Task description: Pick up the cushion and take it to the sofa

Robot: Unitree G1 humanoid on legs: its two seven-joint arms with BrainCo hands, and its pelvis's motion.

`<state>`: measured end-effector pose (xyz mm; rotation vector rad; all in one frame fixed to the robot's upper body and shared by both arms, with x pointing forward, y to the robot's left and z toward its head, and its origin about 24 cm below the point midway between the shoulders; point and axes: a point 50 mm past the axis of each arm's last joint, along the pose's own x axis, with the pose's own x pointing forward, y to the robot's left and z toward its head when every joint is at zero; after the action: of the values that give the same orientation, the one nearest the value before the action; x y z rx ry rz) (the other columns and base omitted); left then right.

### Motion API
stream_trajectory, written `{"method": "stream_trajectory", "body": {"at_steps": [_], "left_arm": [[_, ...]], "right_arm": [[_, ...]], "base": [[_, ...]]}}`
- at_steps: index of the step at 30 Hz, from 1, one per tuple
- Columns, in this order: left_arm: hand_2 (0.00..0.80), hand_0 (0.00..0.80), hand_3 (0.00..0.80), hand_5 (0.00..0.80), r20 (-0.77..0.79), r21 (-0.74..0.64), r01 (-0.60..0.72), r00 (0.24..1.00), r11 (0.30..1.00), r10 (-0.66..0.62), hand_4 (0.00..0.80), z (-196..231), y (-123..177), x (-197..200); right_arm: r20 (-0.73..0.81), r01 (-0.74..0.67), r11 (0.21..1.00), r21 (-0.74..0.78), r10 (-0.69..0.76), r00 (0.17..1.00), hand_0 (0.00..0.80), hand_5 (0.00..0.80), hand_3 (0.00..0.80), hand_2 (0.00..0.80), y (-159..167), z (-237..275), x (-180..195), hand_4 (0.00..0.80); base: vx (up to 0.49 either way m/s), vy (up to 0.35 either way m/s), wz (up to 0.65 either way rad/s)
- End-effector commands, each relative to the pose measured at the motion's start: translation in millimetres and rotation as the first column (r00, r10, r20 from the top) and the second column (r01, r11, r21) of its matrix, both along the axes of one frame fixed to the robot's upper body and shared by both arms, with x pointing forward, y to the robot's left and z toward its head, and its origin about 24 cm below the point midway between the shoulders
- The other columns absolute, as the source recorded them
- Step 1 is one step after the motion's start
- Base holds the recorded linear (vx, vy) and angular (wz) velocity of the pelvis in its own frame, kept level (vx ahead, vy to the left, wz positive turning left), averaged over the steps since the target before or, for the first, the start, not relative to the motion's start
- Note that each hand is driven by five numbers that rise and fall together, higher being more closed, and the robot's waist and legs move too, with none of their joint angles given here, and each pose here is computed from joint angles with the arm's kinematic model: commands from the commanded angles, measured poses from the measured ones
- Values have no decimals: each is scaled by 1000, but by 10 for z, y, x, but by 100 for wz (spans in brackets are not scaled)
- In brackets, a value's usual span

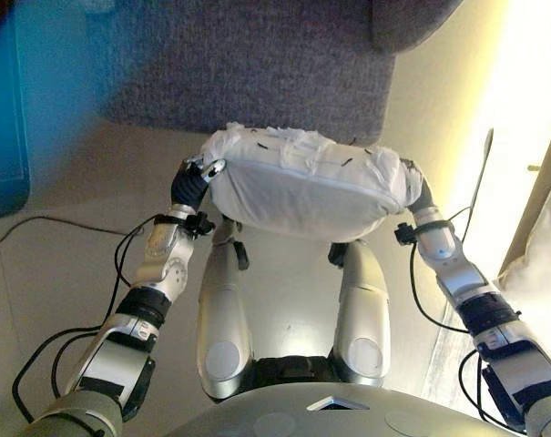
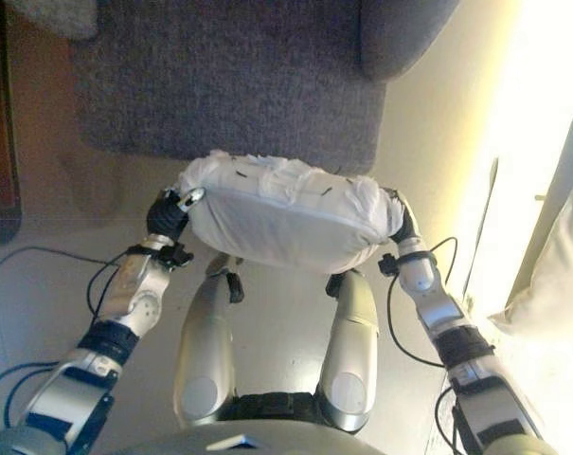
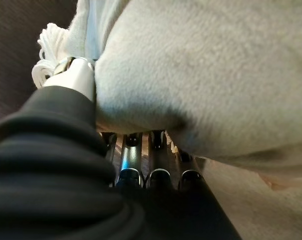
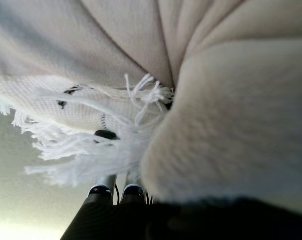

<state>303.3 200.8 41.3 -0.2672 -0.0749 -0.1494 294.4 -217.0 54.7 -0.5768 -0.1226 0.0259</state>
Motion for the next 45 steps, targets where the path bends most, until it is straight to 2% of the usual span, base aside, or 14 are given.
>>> {"method": "stream_trajectory", "body": {"at_steps": [1, 5, 11, 20, 30, 38, 45], "left_arm": [[800, 800, 800, 800, 155, -93, 139, 980, 986, -123, 800, 214, -232, -84], [800, 800, 800, 800, 153, -135, 136, 981, 981, -115, 800, 170, -197, -243], [800, 800, 800, 800, 222, -171, 141, 970, 975, -101, 800, 283, -190, -467], [800, 800, 800, 800, 337, -218, 142, 939, 966, -62, 800, 464, -201, -723], [800, 800, 800, 800, 516, -184, 144, 856, 972, -29, 800, 883, -216, -718], [800, 800, 800, 800, 509, -163, 173, 858, 971, -67, 800, 960, -229, -681], [800, 800, 800, 800, 506, -201, 115, 863, 973, 3, 800, 937, -142, -736]], "right_arm": [[210, -104, 994, 19, 98, 973, 800, 800, 800, 800, 83, 414, -25, 800], [195, -114, 993, 42, 104, 975, 800, 800, 800, 800, 63, 340, -159, 800], [255, -136, 982, 130, 100, 962, 800, 800, 800, 800, 67, 424, -406, 800], [383, -272, 940, 206, 178, 907, 800, 800, 800, 800, 236, 672, -633, 800], [525, -438, 864, 249, 259, 811, 800, 800, 800, 800, 362, 1010, -684, 800], [543, -442, 857, 265, 247, 803, 800, 800, 800, 800, 425, 1061, -697, 800], [519, -477, 844, 247, 300, 800, 800, 800, 800, 800, 430, 1082, -618, 800]], "base": [[112, -56, -8], [115, -49, -11], [190, 7, -3], [154, 46, -1], [9, 8, -2], [-1, -93, 0], [-7, -242, -4]]}}
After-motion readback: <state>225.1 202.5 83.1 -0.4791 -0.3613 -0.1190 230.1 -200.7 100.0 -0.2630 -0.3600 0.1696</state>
